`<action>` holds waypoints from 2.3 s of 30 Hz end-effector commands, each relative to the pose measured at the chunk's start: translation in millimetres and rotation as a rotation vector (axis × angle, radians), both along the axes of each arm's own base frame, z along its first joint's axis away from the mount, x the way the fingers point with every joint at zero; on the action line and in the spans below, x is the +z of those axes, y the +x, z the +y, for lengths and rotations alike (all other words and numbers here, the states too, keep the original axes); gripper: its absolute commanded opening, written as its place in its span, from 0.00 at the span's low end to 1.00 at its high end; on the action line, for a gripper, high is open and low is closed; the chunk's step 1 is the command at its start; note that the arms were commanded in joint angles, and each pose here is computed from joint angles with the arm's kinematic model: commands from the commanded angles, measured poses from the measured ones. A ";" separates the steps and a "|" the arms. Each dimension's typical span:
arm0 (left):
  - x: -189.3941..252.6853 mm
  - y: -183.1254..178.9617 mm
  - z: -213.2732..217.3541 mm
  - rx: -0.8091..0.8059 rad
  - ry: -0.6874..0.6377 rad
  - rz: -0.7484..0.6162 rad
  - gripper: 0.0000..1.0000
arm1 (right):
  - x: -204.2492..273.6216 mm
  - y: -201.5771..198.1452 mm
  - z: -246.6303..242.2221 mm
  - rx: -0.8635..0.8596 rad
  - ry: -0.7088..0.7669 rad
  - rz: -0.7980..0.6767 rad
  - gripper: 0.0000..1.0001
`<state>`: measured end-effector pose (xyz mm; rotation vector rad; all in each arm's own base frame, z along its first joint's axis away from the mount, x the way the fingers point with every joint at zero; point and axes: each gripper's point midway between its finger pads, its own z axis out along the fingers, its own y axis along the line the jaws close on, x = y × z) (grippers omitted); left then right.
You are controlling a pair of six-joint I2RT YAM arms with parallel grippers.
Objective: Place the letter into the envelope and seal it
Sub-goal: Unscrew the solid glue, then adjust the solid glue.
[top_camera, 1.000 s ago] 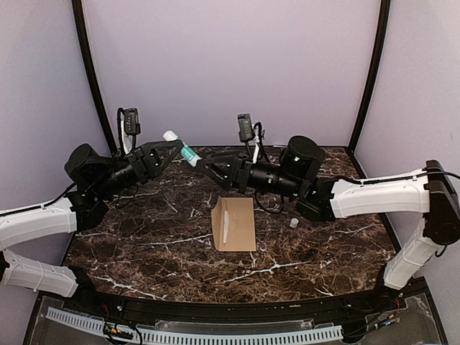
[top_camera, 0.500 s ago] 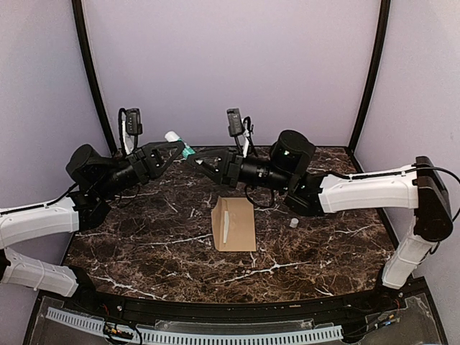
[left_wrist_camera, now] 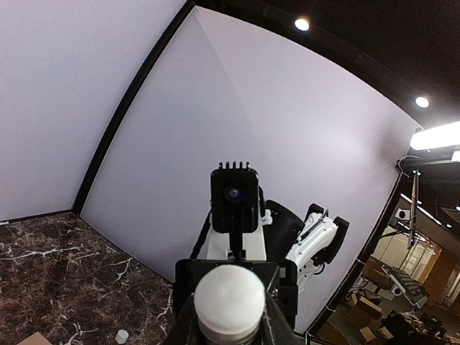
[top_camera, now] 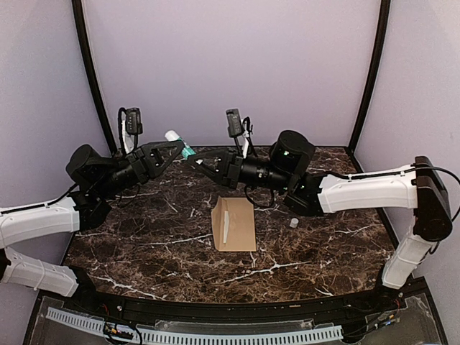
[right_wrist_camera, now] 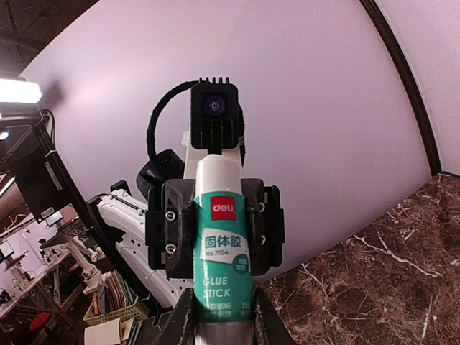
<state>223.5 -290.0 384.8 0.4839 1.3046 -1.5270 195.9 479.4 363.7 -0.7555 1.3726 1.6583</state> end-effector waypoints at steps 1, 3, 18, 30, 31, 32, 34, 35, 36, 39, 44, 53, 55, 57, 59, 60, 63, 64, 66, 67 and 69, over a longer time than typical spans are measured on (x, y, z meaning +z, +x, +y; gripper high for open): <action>-6.0 2.2 0.7 0.019 0.027 -0.023 0.10 | 18.9 2.4 -8.3 -0.042 0.052 -0.014 0.00; -6.8 2.4 0.4 0.018 0.034 -0.016 0.38 | 19.3 4.1 -12.0 -0.062 0.050 -0.022 0.00; -28.7 17.7 22.1 0.134 0.278 0.006 0.99 | -10.9 31.5 -55.5 -0.243 -0.286 -0.080 0.00; -14.7 6.2 7.2 -0.015 0.574 -0.291 0.99 | -62.4 -17.6 -76.3 0.021 -0.641 -0.008 0.00; -15.1 3.4 3.9 -0.052 0.591 -0.312 0.98 | -64.1 -21.5 -76.2 0.048 -0.651 0.002 0.00; -14.6 1.8 2.3 -0.070 0.590 -0.315 0.96 | -66.7 -26.3 -75.5 0.079 -0.659 0.014 0.00; -12.4 -11.5 -3.7 -0.169 0.552 -0.329 0.92 | -70.4 -35.4 -73.8 0.145 -0.667 0.036 0.00; -13.5 -12.1 -6.0 -0.190 0.540 -0.320 0.88 | -71.6 -39.6 -72.9 0.175 -0.668 0.046 0.00; -13.7 -17.2 -7.8 -0.229 0.527 -0.319 0.86 | -72.4 -43.3 -72.0 0.201 -0.667 0.054 0.00; -21.7 -22.1 -15.7 -0.327 0.529 -0.268 0.79 | -71.1 -48.2 -71.3 0.237 -0.668 0.056 0.00; -44.0 -39.1 -31.8 -0.470 0.573 -0.192 0.76 | -62.5 -53.8 -70.4 0.275 -0.648 0.046 0.00; -65.3 -57.6 -50.9 -0.609 0.627 -0.136 0.62 | -58.4 -58.8 -68.7 0.314 -0.627 0.036 0.00; -68.0 -61.3 -53.2 -0.634 0.628 -0.126 0.58 | -58.6 -59.9 -68.5 0.322 -0.625 0.037 0.00; -70.8 -63.8 -55.0 -0.653 0.631 -0.114 0.53 | -58.5 -59.7 -68.7 0.321 -0.624 0.037 0.00; -73.5 -66.2 -56.7 -0.669 0.636 -0.106 0.53 | -58.3 -60.2 -68.8 0.322 -0.623 0.036 0.00; -75.7 -68.0 -57.9 -0.680 0.643 -0.099 0.53 | -58.0 -60.1 -68.9 0.321 -0.624 0.036 0.00; -77.5 -71.5 -59.4 -0.706 0.643 -0.087 0.55 | -59.0 -58.8 -69.5 0.311 -0.630 0.033 0.00; -77.8 -71.9 -59.7 -0.709 0.643 -0.084 0.57 | -59.9 -57.4 -69.6 0.303 -0.634 0.032 0.00; -78.3 -72.8 -60.3 -0.713 0.647 -0.083 0.59 | -62.6 -54.9 -70.1 0.288 -0.646 0.033 0.00; -78.9 -72.6 -60.4 -0.711 0.650 -0.082 0.58 | -62.8 -53.6 -70.1 0.279 -0.648 0.031 0.00; -79.8 -72.7 -60.5 -0.710 0.655 -0.081 0.55 | -62.5 -51.7 -70.2 0.267 -0.649 0.028 0.00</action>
